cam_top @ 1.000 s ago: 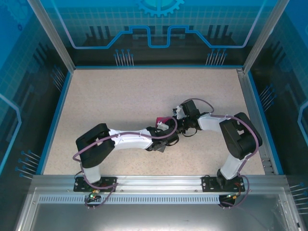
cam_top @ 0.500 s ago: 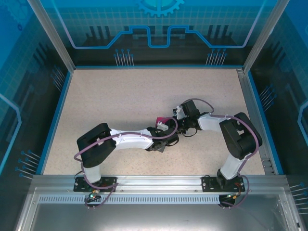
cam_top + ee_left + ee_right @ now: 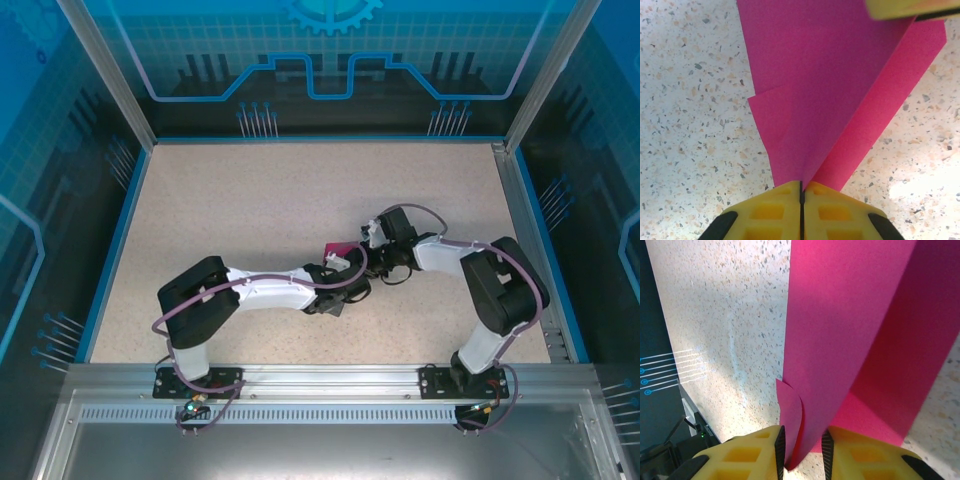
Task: Fold a paper plane with a square sheet of paper (pick it up from the middle)
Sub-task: Fourth fold the wing at the center of the table.
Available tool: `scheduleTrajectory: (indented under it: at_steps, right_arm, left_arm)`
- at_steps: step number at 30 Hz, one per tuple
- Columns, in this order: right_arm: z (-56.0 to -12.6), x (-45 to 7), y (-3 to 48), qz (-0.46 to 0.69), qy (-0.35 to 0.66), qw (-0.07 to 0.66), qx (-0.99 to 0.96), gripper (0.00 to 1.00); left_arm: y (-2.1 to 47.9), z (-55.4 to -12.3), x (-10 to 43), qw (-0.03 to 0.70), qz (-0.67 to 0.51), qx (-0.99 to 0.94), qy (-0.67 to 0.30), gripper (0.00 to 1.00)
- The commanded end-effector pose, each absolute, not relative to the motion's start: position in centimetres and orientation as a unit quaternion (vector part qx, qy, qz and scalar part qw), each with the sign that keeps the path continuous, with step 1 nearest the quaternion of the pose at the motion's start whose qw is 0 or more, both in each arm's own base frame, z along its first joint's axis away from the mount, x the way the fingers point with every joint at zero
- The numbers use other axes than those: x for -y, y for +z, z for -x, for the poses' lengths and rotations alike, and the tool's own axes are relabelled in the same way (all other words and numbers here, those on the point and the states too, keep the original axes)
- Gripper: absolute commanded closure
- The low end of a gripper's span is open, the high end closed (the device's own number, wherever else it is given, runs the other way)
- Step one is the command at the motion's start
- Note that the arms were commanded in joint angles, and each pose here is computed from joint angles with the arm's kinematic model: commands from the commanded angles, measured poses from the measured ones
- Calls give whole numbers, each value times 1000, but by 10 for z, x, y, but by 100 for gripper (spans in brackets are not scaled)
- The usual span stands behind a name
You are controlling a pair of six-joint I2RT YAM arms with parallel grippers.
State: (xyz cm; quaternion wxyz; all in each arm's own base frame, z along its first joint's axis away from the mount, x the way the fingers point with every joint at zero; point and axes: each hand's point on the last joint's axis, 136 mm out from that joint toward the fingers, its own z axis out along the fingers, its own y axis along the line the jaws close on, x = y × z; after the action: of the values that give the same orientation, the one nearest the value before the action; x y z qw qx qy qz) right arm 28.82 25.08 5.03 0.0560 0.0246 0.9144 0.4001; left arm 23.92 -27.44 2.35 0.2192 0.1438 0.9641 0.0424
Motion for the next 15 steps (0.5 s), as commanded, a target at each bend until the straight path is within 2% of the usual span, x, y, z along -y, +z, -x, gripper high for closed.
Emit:
scheduleTrajectory:
  at_steps: [1, 9, 15]
  right_arm:
    - [-293, -236, 67, -26, 395, 84, -915, 69]
    - [-291, -219, 81, -21, 396, 104, -912, 65]
    - [-285, -238, 82, 2, 424, 95, -900, 64]
  left_arm:
    - [29, -238, 275, 213, -113, -970, -13, 91]
    - [40, -240, 279, 190, -78, -964, -168, 92]
    - [40, -245, 271, 163, -36, -949, -267, 92]
